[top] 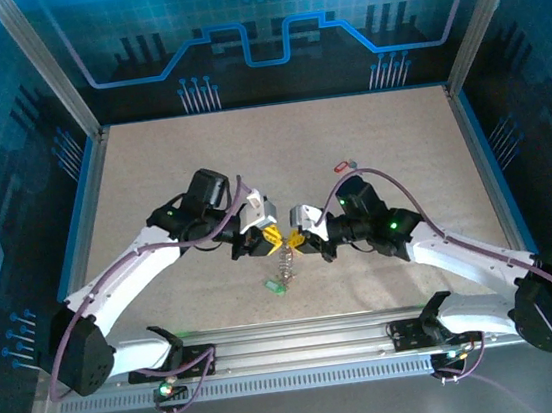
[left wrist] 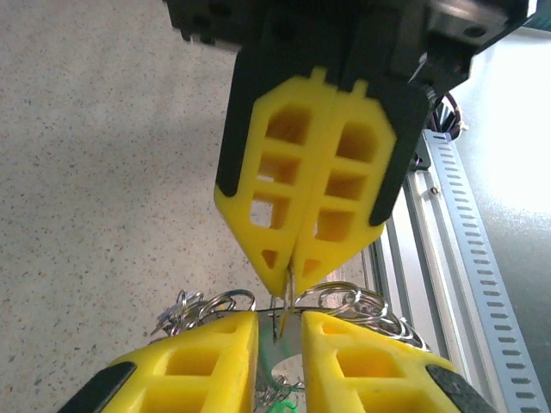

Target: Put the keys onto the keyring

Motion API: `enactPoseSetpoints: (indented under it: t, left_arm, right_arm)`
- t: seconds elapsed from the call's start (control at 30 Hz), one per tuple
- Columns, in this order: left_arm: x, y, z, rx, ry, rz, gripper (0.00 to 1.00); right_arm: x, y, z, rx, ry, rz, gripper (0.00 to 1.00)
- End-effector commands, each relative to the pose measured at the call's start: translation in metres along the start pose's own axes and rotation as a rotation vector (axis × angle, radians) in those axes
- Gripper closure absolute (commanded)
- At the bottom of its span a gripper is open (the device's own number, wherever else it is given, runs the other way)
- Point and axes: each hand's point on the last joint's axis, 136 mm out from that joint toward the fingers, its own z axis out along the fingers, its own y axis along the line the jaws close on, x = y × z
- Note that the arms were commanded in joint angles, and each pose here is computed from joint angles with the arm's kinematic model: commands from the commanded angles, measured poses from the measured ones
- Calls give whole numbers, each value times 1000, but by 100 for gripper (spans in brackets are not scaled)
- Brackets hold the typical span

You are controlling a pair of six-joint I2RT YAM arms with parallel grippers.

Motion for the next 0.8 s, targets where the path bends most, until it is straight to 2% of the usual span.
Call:
enactPoseSetpoints:
  t: [0.0, 0.6, 0.77]
  left_arm:
    - [-8, -5, -3, 19, -50, 1, 78]
    - [4, -8, -1, 21, -45, -37, 70]
    - [3, -7, -1, -1, -82, -30, 65]
  right_arm:
    - [-18, -2, -6, 0, -110, 20, 100]
    - [-19, 0, -10, 33, -254, 3, 100]
    - [-24, 2, -14, 39, -301, -15, 100]
